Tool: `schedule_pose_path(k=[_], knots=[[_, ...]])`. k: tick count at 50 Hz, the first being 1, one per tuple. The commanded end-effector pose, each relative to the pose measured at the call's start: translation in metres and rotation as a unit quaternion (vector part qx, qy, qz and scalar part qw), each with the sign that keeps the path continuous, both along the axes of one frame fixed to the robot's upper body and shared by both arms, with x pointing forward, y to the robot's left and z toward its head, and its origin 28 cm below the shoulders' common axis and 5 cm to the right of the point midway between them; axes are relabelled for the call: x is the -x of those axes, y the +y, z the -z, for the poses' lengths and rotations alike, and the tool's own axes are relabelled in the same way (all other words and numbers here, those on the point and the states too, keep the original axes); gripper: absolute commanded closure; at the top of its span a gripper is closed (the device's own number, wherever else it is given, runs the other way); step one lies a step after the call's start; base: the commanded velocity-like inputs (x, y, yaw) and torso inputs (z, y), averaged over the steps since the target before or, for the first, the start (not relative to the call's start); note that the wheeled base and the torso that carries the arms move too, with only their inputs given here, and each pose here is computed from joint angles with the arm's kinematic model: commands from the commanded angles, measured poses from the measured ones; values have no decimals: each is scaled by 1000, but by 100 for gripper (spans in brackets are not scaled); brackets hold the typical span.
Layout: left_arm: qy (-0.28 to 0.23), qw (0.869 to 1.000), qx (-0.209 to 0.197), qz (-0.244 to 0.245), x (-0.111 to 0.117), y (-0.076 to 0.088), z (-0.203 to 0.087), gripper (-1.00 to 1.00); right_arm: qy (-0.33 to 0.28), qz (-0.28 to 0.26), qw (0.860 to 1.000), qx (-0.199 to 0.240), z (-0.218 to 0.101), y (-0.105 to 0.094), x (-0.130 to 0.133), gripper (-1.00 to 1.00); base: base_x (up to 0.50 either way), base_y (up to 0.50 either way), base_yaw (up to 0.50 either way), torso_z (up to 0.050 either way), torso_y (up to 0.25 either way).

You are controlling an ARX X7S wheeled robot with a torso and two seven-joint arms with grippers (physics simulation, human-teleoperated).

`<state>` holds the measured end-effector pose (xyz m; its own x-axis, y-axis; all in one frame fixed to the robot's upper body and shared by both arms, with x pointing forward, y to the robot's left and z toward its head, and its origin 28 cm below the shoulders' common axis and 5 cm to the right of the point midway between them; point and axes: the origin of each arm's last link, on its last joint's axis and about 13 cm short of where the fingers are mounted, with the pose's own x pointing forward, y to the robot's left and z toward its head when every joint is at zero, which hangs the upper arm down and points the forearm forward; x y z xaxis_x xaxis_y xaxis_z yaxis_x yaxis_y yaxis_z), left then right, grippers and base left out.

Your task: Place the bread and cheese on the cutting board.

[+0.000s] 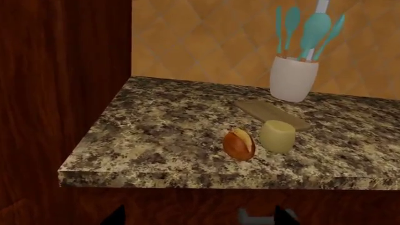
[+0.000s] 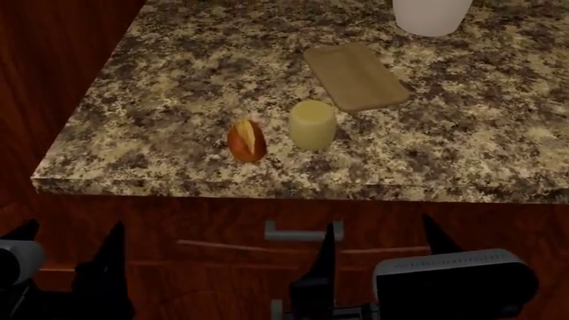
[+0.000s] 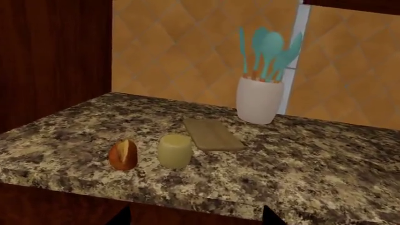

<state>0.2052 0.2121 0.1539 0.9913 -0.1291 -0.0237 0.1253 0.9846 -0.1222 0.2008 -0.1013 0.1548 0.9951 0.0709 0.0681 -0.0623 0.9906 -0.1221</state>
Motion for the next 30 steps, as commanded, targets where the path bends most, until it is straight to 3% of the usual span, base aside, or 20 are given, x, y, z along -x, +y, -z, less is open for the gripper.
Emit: schedule_pose_path(k=[1, 30], knots=[[-7, 1000, 12, -5, -1, 3, 0, -100, -6, 1, 1000, 4, 0, -1, -1, -100, 422, -74, 0, 0, 0], [2, 1000, 18, -14, -1, 6, 0, -100, 3, -3, 1000, 7, 4, 2, 0, -100, 421, -72, 0, 0, 1]])
